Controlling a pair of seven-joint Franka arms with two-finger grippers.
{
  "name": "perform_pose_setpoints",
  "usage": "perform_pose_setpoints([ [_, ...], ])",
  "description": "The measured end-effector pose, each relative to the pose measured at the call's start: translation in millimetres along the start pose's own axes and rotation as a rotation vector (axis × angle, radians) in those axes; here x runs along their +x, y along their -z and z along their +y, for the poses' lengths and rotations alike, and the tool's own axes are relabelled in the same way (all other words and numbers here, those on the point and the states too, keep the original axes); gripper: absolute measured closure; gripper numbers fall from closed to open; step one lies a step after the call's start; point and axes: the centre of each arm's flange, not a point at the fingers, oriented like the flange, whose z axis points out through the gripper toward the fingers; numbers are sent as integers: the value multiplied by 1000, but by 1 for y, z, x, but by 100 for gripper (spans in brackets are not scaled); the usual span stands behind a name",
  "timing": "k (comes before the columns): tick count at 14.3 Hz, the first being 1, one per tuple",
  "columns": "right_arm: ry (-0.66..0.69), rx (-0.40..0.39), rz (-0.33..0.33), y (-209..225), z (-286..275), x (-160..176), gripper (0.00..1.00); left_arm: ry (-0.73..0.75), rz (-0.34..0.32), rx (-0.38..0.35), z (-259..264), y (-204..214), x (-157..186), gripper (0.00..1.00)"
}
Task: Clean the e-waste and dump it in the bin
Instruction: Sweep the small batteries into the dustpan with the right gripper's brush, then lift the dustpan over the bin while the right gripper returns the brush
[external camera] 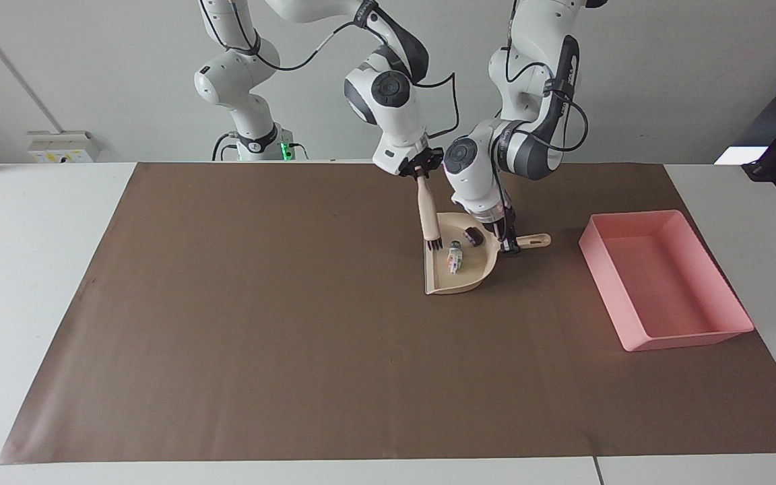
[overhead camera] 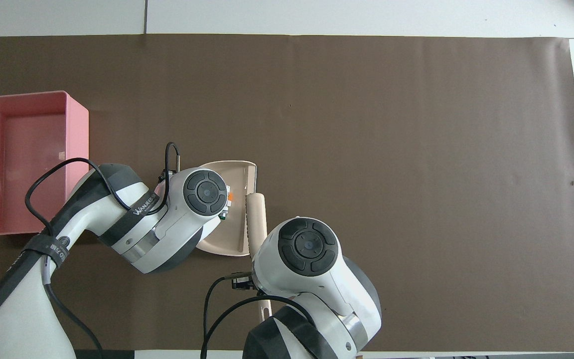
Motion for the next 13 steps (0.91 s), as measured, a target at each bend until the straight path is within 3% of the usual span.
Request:
perform_pose_setpoints([
  [5,-78,-135,-3,60,70,6,74,-28,68,-4,-8,-6,-12,68],
  [7,-138,-167,3,92,127,21,74,-34,114,-19,-15,-10,-25,68],
  [10,-128,-172,-21,139,239,39,74,-43,185,-37,-24,-11,-60,68],
  [13,-90,-233,-19,158,335,49,74,-39,250,-32,-33,-5,-97,68],
])
